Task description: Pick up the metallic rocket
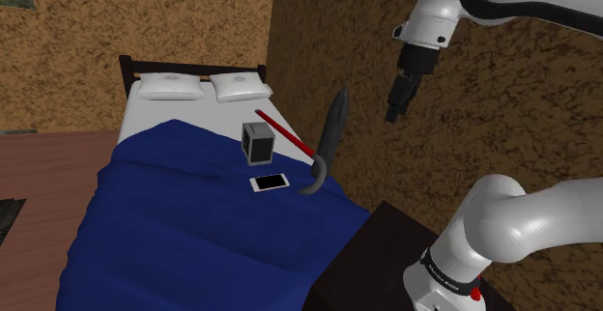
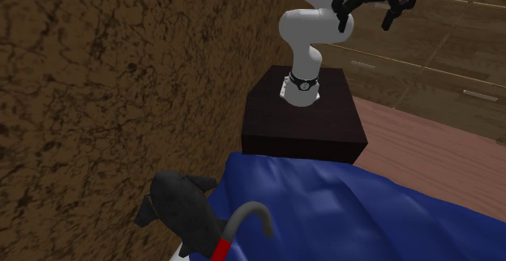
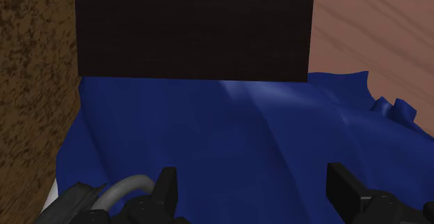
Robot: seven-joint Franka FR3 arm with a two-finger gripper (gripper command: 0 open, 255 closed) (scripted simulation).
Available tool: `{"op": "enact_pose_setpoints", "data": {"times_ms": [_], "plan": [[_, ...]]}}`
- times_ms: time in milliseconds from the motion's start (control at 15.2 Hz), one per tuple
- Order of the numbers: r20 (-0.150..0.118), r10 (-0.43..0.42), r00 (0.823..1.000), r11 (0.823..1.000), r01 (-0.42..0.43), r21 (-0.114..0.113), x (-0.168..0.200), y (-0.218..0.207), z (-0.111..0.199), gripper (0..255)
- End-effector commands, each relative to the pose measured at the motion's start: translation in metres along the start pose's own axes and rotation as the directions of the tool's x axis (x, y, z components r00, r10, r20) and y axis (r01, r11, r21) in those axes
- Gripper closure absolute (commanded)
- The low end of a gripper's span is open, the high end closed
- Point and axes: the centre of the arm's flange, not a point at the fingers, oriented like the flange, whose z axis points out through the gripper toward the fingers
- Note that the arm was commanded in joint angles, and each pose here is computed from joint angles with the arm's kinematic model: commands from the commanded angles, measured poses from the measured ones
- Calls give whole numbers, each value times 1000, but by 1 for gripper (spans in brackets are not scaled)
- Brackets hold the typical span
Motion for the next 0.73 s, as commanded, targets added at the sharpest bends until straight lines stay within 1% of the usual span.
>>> {"op": "enact_pose_setpoints", "data": {"times_ms": [0, 132, 330, 462, 660], "plan": [[0, 0, 1000, 1000, 0, 0, 0, 0, 0, 0], [-46, 51, 998, 998, -52, -22, 11, 5, 18, 0], [-117, 126, 985, 990, -132, -50, 28, 13, 44, 0], [-165, 173, 971, 980, -186, -65, 39, 20, 60, 0], [-238, 240, 941, 960, -266, -83, 58, 33, 83, 0]]}}
